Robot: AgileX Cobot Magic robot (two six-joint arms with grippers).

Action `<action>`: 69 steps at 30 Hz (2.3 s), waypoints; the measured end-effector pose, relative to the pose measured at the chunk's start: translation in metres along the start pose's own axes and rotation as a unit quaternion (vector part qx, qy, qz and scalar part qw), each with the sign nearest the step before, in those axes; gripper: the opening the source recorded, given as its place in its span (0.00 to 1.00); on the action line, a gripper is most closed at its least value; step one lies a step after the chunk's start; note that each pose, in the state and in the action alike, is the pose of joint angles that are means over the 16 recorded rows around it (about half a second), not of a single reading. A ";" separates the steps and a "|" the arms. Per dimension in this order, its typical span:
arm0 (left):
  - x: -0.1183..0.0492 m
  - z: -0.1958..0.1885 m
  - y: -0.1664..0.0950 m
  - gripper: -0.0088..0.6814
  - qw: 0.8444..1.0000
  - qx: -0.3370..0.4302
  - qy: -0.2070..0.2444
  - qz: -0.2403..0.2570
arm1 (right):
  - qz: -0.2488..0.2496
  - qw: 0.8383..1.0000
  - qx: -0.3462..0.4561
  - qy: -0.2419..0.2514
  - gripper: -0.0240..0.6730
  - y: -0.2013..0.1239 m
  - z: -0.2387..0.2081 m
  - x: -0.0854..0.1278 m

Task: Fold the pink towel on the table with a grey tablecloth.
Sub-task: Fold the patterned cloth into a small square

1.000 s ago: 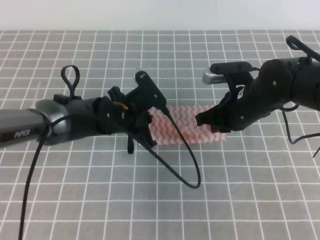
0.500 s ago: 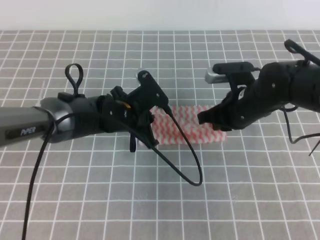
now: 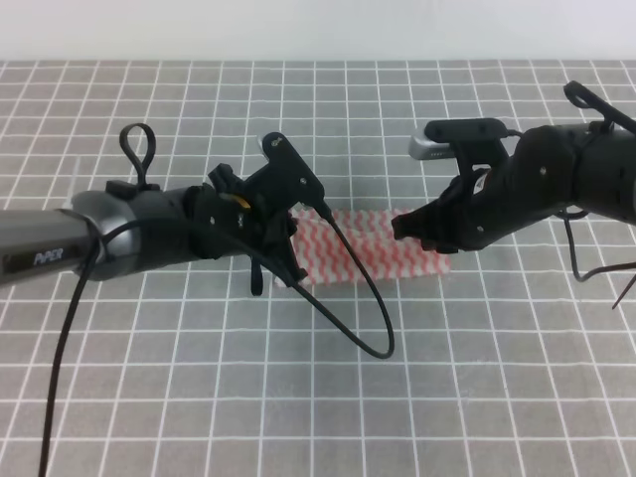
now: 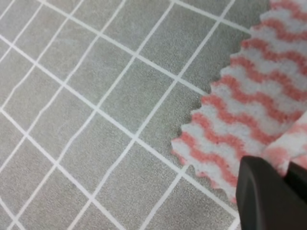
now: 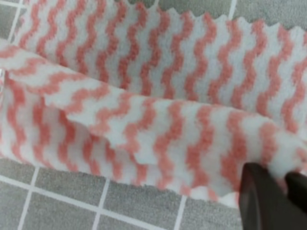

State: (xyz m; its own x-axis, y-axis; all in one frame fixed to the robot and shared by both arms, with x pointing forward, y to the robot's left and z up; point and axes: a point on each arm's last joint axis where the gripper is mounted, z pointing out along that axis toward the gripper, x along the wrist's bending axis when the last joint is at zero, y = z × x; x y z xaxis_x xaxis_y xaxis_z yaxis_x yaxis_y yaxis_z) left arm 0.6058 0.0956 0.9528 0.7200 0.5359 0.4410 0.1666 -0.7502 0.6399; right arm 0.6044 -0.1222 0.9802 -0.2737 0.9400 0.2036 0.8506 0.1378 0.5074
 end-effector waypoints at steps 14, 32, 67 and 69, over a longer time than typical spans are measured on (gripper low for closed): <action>-0.002 0.009 -0.002 0.01 1.000 0.005 -0.005 0.000 | 0.001 1.000 -0.005 0.000 0.01 0.000 0.003 -0.001; -0.002 0.019 -0.002 0.01 1.000 0.008 -0.008 -0.001 | 0.003 1.000 -0.007 -0.002 0.01 -0.001 0.013 -0.002; 0.004 0.026 -0.009 0.08 1.000 0.016 -0.005 -0.009 | 0.004 1.000 -0.030 0.000 0.09 0.003 0.014 -0.002; 0.005 0.026 -0.009 0.12 1.000 0.014 -0.002 -0.008 | 0.004 0.999 -0.032 0.000 0.13 0.003 0.015 -0.002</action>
State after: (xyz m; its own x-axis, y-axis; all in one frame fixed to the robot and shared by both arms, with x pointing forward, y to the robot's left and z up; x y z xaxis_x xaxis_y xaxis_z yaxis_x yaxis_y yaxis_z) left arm 0.6252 0.0947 0.9327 0.7189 0.5475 0.4282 0.1980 -0.7519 0.6289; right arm 0.6149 -0.1189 0.9686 -0.2664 0.9411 0.2082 0.8229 0.1096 0.5575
